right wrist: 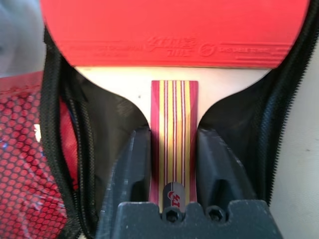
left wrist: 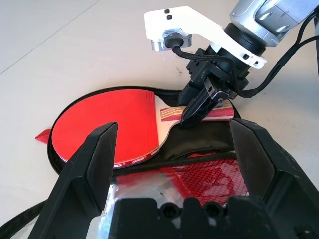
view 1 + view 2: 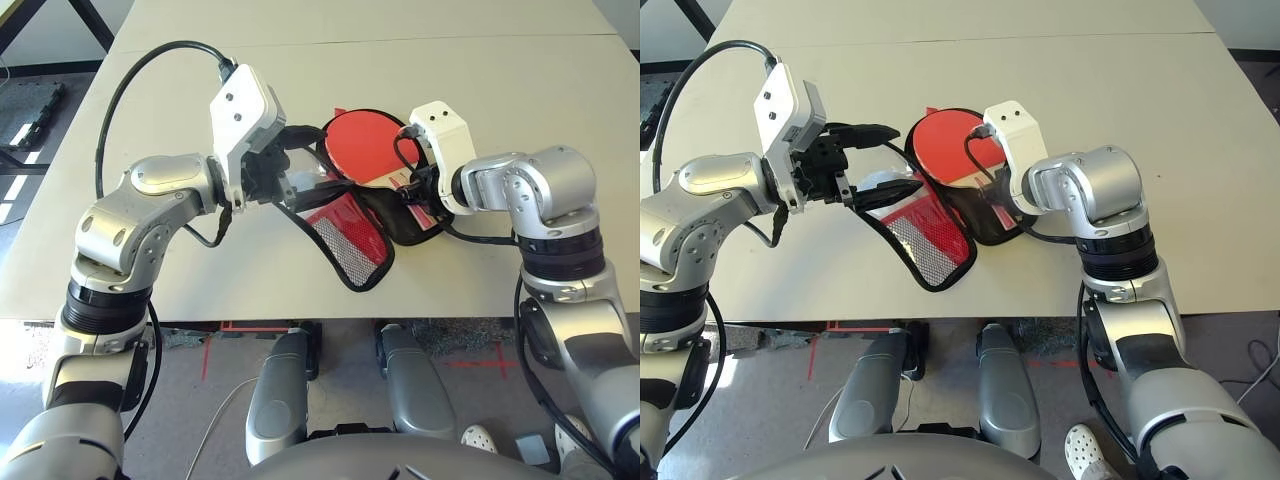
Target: Store the ping-pong paddle in its case and zip it.
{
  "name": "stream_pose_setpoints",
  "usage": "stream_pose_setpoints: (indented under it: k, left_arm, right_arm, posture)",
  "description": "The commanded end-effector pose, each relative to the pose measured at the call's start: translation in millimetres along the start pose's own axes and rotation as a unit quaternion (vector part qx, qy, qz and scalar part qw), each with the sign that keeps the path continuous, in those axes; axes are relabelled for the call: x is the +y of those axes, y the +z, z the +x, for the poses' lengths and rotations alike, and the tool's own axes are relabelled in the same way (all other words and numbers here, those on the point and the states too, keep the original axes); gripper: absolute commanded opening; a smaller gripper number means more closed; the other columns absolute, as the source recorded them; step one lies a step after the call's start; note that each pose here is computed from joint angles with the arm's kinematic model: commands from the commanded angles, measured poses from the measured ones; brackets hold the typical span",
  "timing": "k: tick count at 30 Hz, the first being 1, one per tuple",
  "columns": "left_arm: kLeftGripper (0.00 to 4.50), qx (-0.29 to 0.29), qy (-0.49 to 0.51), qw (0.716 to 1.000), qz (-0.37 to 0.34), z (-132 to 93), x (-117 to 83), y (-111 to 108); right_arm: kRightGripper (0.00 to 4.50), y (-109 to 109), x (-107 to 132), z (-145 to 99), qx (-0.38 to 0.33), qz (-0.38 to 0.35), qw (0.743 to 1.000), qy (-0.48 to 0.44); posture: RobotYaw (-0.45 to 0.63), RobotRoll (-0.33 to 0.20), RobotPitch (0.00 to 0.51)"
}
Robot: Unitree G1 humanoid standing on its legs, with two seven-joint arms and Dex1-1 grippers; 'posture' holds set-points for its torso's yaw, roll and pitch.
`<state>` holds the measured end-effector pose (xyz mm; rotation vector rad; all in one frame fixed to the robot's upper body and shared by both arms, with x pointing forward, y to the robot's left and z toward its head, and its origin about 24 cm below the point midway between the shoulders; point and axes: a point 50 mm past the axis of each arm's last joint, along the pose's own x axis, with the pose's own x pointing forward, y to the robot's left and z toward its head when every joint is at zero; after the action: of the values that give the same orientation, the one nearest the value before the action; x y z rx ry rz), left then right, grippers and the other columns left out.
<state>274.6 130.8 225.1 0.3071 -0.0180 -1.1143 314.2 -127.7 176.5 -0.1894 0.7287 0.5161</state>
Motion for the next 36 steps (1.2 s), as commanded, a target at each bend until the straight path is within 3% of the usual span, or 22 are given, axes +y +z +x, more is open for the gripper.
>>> stream_pose_setpoints:
  k: [1, 6, 11, 15, 17, 21, 24, 26, 28, 36]
  left_arm:
    - [4.50, 0.005, -0.008, 1.000, 0.003, 1.9, -4.3, -2.7]
    - [4.50, 0.002, -0.002, 1.000, 0.013, -2.3, -1.1, 3.4]
    - [4.50, 0.000, 0.034, 0.999, 0.041, -16.6, 10.9, 18.8]
    - [4.50, 0.024, 0.107, 0.992, 0.070, -51.6, 34.4, 30.1]
    - [4.50, 0.040, 0.126, 0.989, 0.071, -63.5, 40.3, 28.7]
    - [4.50, 0.111, 0.195, 0.973, 0.051, -110.2, 56.7, 12.1]
    - [4.50, 0.148, 0.208, 0.966, 0.036, -131.1, 57.2, -0.3]
    - [4.50, 0.155, 0.208, 0.965, 0.035, -134.8, 56.5, -3.2]
    - [4.50, 0.172, 0.188, 0.967, 0.016, -133.5, 51.2, -13.1]
    - [4.50, 0.138, 0.090, 0.986, -0.019, -78.8, 26.0, -28.0]
  right_arm:
    - [2.69, -1.2, 0.4, -3.8, 0.001, 0.006, 1.000, 0.021]
    - [4.48, 5.0, -14.5, -22.9, -0.019, -0.003, 0.999, 0.046]
    - [4.48, 8.7, -26.7, -40.7, -0.048, -0.030, 0.995, 0.077]
    - [4.48, 10.8, -35.0, -51.0, -0.098, -0.044, 0.987, 0.119]
    - [4.48, 12.5, -39.3, -52.1, -0.115, -0.041, 0.985, 0.124]
    - [4.48, 16.9, -53.1, -50.9, -0.146, -0.034, 0.982, 0.117]
    - [4.48, 17.7, -58.2, -48.9, -0.165, -0.032, 0.978, 0.121]
    - [4.48, 17.4, -59.4, -48.1, -0.166, -0.031, 0.978, 0.122]
    - [4.48, 19.6, -62.5, -45.5, -0.212, -0.049, 0.969, 0.118]
    - [4.48, 17.9, -73.2, -43.7, -0.266, -0.048, 0.953, 0.138]
  posture:
    - [0.01, 0.000, 0.229]
    - [0.02, 0.000, 0.228]
    - [0.02, 0.000, 0.228]
    - [0.07, 0.000, 0.229]
    - [0.07, 0.000, 0.229]
    - [0.10, 0.000, 0.232]
    - [0.11, 0.000, 0.234]
    - [0.11, 0.000, 0.235]
    - [0.11, 0.000, 0.236]
    - [0.09, 0.000, 0.240]
